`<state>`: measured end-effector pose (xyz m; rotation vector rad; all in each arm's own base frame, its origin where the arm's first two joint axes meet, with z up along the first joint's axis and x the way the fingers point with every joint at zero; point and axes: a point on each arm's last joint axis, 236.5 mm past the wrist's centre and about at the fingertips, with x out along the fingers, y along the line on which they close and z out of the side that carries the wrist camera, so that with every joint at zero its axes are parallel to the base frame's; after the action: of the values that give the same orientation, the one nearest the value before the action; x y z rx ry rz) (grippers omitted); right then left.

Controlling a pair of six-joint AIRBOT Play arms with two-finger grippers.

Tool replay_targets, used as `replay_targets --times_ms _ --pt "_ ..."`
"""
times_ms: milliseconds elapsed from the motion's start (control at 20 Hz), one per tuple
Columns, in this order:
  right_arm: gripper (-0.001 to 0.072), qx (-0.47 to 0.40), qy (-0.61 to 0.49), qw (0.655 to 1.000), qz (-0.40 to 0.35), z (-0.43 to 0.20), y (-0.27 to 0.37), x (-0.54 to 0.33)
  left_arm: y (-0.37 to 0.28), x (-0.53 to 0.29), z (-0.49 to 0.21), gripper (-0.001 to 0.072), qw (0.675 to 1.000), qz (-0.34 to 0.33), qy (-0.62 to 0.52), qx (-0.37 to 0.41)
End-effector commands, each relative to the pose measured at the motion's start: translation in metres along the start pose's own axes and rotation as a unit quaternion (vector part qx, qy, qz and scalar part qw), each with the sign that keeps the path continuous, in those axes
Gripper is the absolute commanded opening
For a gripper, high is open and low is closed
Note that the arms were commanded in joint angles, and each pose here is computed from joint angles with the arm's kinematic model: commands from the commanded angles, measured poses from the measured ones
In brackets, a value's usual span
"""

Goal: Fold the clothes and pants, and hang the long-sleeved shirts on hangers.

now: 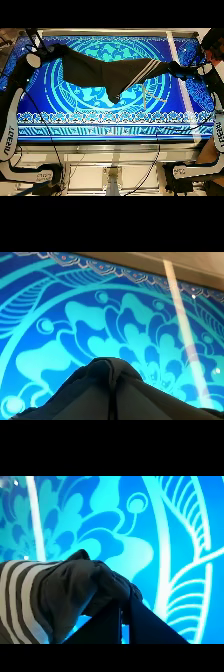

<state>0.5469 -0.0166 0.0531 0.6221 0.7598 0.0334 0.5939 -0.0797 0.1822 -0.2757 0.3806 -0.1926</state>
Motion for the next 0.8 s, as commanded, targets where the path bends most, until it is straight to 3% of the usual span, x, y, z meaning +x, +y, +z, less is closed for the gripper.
replay_targets --times_ms 0,450,750 --pt "0.0016 0.041 -0.034 0.997 0.05 0.025 0.031 -0.009 -0.019 -0.006 0.046 0.0001 0.999 -0.017 -0.049 0.006" --pt "0.0017 -0.032 -0.208 0.972 0.104 0.132 0.118 -0.068 -0.081 0.011 0.088 0.0001 0.993 -0.085 -0.086 -0.003" --pt "0.0014 -0.153 -0.085 0.984 -0.016 0.078 0.064 -0.044 -0.07 0.046 -0.05 0.0001 0.985 -0.09 0.147 0.02"
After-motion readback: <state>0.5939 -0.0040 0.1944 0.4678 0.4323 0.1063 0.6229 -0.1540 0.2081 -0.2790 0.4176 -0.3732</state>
